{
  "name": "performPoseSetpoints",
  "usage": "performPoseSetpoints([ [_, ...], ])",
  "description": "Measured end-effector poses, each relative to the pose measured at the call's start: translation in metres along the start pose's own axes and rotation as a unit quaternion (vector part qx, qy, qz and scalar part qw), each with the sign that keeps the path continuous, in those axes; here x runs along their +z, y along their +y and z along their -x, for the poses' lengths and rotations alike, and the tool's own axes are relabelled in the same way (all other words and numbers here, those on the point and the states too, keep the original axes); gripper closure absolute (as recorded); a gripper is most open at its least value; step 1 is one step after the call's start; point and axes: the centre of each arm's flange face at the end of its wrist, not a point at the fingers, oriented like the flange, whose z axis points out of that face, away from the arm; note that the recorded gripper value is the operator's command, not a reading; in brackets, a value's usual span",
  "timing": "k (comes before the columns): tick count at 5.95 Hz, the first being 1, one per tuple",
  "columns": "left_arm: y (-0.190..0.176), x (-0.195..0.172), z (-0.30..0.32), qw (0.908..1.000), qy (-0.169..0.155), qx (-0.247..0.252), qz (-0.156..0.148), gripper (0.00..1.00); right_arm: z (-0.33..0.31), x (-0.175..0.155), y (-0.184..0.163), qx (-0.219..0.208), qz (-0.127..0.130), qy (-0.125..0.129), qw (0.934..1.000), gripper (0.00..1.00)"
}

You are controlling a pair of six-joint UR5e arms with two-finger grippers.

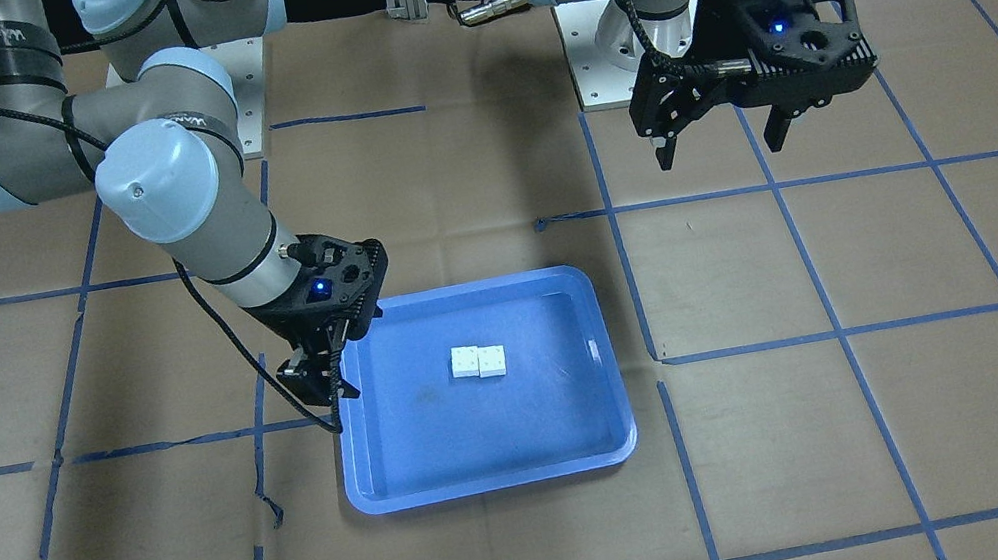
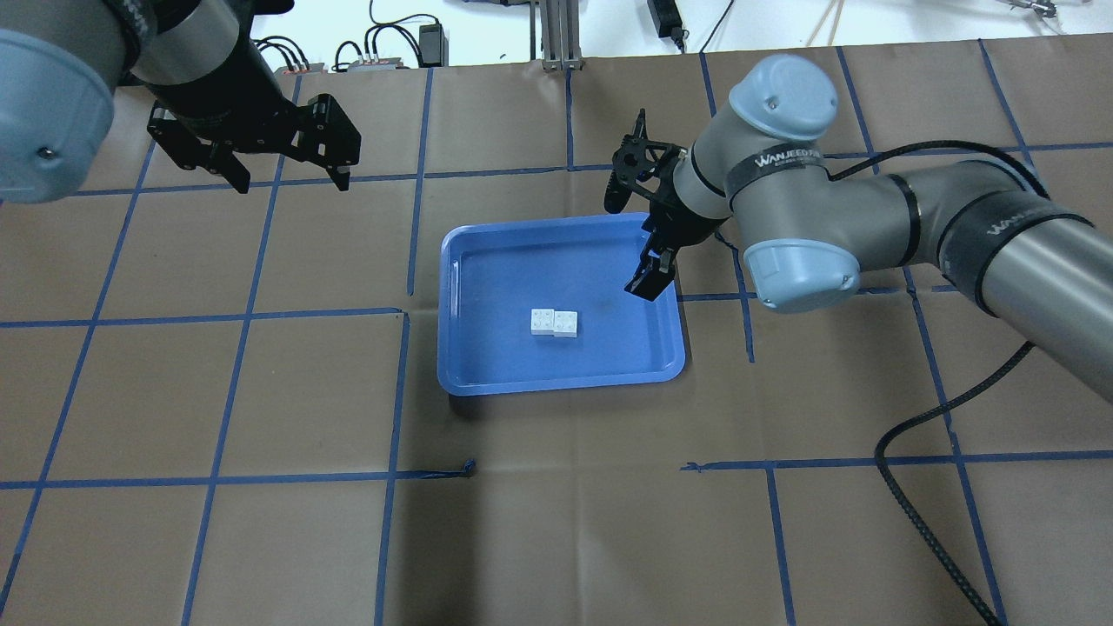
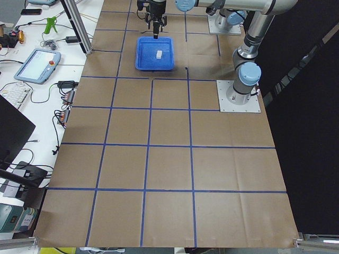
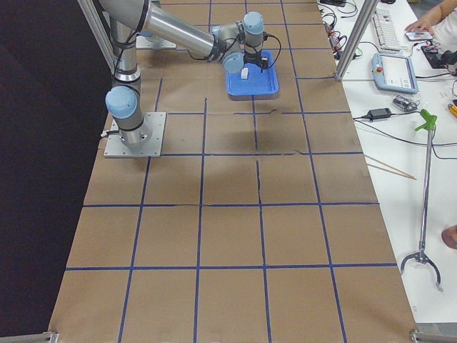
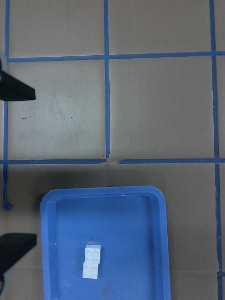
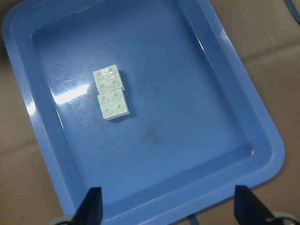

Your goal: Assemble white blocks and place on blue tray

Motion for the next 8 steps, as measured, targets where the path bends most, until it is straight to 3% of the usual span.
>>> performPoseSetpoints([
  [1, 0.0, 0.0, 0.0, 1.0, -0.001, 0.0, 0.0, 0.01, -0.004, -0.023, -0.002, 0.094, 0.032, 0.005, 0.995, 0.0],
  [2, 0.0, 0.0, 0.001, 1.0, -0.001, 0.0, 0.0, 0.01, -0.005, -0.042, 0.0, 0.175, 0.055, 0.022, 0.9828, 0.0],
  [3, 0.0, 0.0, 0.001, 1.0, -0.001, 0.0, 0.0, 0.01, -0.007, -0.058, 0.008, 0.243, 0.076, 0.039, 0.9663, 0.0],
  [5, 0.0, -0.001, 0.001, 1.0, -0.001, 0.0, -0.001, 0.01, -0.015, -0.101, 0.024, 0.362, 0.104, 0.042, 0.9253, 0.0],
  [6, 0.0, -0.001, 0.001, 1.0, -0.001, 0.0, -0.001, 0.01, -0.019, -0.128, 0.03, 0.398, 0.109, 0.041, 0.9097, 0.0],
  [7, 0.0, -0.001, 0.001, 1.0, -0.001, 0.0, -0.001, 0.01, -0.022, -0.15, 0.036, 0.42, 0.112, 0.041, 0.8998, 0.0],
  [8, 0.0, -0.001, 0.001, 1.0, -0.001, -0.001, -0.001, 0.01, -0.023, -0.177, 0.046, 0.457, 0.116, 0.041, 0.8808, 0.0],
])
